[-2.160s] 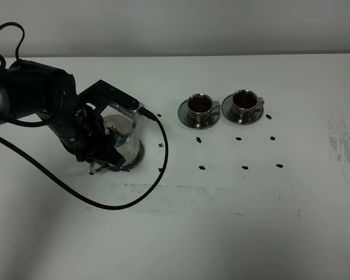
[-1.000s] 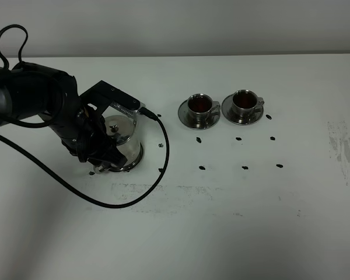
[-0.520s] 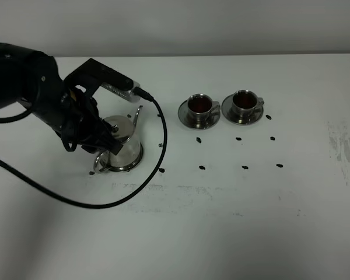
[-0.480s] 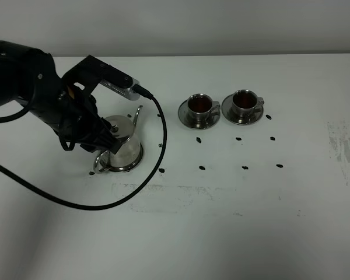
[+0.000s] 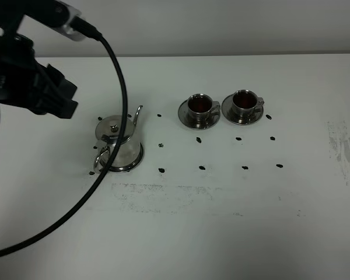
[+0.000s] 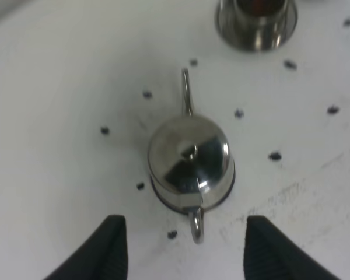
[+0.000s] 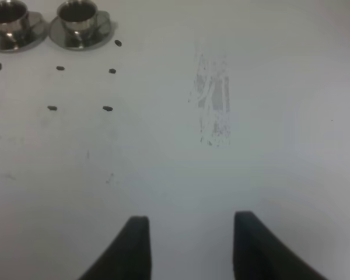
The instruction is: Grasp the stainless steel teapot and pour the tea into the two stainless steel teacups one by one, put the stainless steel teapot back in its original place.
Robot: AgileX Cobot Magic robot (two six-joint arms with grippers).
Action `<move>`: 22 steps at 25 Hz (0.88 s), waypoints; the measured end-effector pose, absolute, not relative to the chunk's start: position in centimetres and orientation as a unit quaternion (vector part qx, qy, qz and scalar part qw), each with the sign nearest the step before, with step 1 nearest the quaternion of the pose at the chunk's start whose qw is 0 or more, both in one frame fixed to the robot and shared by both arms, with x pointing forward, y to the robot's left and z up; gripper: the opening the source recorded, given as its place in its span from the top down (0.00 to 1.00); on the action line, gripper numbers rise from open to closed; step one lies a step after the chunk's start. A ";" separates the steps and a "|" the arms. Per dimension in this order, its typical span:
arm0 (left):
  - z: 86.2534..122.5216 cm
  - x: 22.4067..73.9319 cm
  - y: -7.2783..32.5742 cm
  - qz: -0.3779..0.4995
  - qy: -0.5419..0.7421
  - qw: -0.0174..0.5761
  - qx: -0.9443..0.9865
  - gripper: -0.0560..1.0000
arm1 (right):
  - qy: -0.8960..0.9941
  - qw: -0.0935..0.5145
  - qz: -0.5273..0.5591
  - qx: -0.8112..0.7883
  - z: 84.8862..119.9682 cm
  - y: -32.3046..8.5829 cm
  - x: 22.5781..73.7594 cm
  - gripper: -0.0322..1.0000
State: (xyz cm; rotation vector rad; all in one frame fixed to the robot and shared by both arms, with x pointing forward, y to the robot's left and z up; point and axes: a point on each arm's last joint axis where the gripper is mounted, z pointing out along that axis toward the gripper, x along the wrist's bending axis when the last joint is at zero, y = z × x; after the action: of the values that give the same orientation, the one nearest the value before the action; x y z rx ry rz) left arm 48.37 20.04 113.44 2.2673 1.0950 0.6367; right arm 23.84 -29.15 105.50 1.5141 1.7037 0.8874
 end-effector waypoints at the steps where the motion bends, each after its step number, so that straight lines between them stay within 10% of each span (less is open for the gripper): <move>1: 114.2 47.7 20.5 0.246 0.406 0.278 0.835 0.54 | 0.655 0.341 0.341 0.582 105.5 -29.2 23.8 0.65; 22: 115.5 25.6 29.5 0.305 0.488 0.306 0.759 0.54 | 0.655 0.341 0.341 0.582 105.5 -29.2 23.8 0.65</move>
State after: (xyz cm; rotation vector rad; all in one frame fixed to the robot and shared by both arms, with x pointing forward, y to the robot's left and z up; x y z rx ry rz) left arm 25.61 29.54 115.48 2.0089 1.2907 0.8066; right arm 23.84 -29.15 105.50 1.5141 1.7038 0.8874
